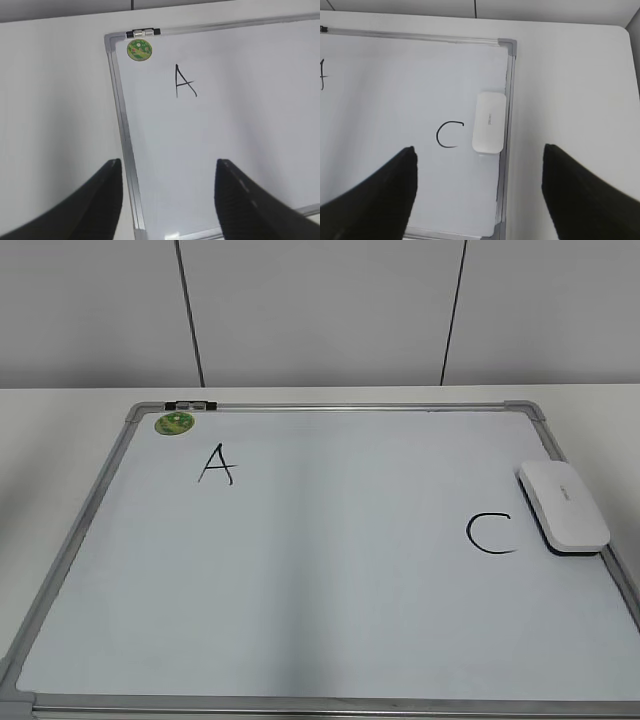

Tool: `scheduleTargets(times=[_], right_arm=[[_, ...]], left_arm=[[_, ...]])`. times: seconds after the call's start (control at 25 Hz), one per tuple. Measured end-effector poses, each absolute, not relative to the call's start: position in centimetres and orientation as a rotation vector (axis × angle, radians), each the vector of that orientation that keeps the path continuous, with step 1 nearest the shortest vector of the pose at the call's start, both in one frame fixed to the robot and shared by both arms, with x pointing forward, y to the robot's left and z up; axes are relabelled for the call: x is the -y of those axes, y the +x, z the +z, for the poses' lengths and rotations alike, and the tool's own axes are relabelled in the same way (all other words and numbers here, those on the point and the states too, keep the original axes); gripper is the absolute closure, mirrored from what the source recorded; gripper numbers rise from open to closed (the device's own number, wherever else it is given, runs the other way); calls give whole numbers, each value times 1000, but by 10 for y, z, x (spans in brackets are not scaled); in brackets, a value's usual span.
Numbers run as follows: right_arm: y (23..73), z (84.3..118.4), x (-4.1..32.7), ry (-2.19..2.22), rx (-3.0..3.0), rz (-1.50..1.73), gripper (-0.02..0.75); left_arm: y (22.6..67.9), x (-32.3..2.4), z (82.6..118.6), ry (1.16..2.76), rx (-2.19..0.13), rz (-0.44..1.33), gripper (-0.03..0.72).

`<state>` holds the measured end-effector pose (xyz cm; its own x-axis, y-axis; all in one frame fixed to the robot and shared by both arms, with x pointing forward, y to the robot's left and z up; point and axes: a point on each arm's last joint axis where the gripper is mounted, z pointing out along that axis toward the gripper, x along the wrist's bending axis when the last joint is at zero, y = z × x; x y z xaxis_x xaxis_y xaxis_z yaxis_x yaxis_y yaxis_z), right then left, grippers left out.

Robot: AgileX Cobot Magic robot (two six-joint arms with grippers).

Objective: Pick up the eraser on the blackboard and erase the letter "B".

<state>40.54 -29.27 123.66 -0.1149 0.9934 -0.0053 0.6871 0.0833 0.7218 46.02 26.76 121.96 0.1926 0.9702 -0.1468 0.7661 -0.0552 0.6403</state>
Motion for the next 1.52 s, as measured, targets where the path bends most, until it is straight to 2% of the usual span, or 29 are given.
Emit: scheduleTargets(times=[0.48,0.8,1.16,1.52], right_arm=[[319,1181,287,1675,-1874,850,144],[269,1144,283,1639,-1849,934,144],[230,1111,295,1558,-1725,833,144],[244,1065,298,1639,-1802,721,144]], left_arm=[[335,-277,1190,1822,-1564,501,263],[275,-281,1162,1765,-1500,573,263],[264,-284,1117,1815,-1560,548,263],[276,-287,1074,1895,-1660,494,263]])
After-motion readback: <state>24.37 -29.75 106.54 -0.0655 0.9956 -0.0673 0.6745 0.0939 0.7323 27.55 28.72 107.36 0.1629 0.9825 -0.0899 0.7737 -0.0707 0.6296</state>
